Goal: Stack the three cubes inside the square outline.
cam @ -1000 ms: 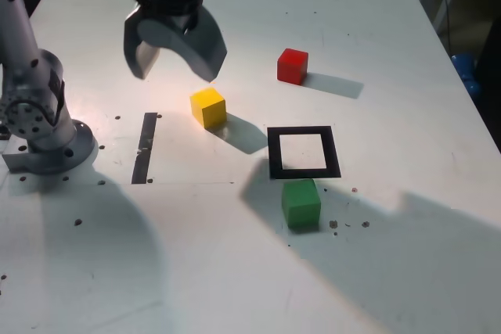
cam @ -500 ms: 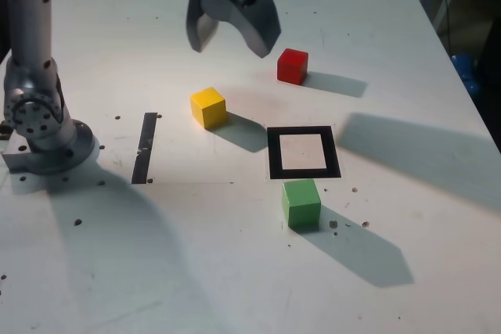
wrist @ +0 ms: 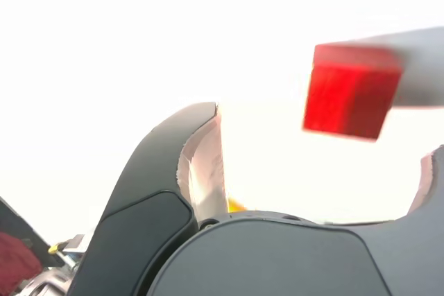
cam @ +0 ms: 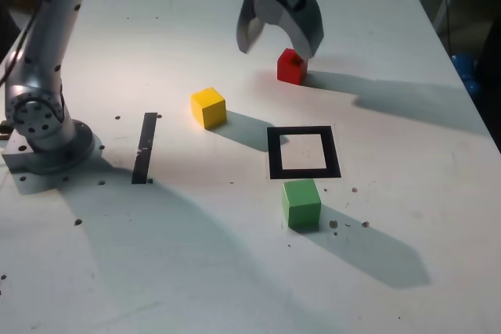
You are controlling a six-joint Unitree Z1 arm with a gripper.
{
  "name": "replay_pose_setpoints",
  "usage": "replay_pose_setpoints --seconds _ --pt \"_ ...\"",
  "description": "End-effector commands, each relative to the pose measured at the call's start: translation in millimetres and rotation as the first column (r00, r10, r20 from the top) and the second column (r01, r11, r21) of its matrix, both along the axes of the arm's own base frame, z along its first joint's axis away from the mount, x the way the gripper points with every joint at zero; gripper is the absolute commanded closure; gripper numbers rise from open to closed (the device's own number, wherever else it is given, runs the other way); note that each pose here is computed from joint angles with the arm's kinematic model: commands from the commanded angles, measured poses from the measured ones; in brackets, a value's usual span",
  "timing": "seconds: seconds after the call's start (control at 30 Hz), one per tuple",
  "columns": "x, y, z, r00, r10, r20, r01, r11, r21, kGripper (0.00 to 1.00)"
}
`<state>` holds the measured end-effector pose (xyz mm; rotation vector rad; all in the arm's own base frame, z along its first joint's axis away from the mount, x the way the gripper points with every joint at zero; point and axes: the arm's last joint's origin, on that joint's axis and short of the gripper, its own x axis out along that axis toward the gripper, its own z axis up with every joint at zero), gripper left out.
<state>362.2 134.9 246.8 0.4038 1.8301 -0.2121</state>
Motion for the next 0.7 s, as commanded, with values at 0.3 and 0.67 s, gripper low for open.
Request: replay_pose_setpoints --seconds 0.3,0.67 --pt "23.8 15.0 -20.1 1.0 0.007 -0.028 -0.008 1.0 -0.007 0.17" --pt "29.9 16.9 -37.0 0.998 0.043 -0.054 -0.044 0.999 -0.007 0.47"
